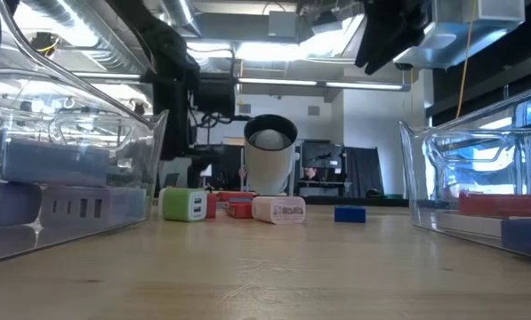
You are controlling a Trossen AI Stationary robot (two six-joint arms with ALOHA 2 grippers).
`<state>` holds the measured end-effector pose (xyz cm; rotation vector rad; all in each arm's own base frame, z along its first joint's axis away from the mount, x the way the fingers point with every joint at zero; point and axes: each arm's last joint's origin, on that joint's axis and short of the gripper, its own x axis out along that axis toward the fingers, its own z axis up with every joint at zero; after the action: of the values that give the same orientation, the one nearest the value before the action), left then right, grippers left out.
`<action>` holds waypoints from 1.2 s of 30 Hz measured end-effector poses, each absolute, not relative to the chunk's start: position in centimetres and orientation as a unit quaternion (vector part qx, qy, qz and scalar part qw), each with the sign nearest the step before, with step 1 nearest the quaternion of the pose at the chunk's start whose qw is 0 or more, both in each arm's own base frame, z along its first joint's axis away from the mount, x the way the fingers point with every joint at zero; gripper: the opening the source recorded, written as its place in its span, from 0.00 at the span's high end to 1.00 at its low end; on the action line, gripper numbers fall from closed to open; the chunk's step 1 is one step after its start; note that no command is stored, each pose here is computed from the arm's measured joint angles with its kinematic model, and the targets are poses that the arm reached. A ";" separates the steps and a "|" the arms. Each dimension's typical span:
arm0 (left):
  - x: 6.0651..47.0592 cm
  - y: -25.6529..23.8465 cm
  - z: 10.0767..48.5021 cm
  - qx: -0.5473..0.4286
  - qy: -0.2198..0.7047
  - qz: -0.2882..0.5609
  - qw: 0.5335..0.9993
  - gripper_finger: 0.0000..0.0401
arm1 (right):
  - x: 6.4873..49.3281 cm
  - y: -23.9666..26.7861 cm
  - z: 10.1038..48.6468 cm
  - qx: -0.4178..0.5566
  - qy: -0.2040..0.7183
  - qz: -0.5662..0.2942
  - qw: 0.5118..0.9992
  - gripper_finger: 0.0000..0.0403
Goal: Pick & Place Office items
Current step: Put the top red timer into the right transparent bin
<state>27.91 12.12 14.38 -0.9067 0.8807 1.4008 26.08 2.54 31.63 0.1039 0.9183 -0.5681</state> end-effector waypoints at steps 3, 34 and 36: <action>28.1 12.1 13.8 -0.409 0.370 0.605 0.574 0.34 | 26.1 2.0 31.6 0.033 0.444 -0.268 0.854 0.30; 28.8 8.7 25.2 -0.355 0.212 0.432 0.802 0.84 | 27.2 -0.4 32.1 0.026 0.418 -0.251 0.872 0.30; 28.5 7.7 27.3 -0.329 0.182 0.393 0.839 0.85 | 27.6 -0.3 32.4 0.040 0.396 -0.241 0.885 0.30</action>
<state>28.45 7.68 27.31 -0.6959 0.3838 0.8318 27.65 -0.31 32.43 0.0840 0.8244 -0.5005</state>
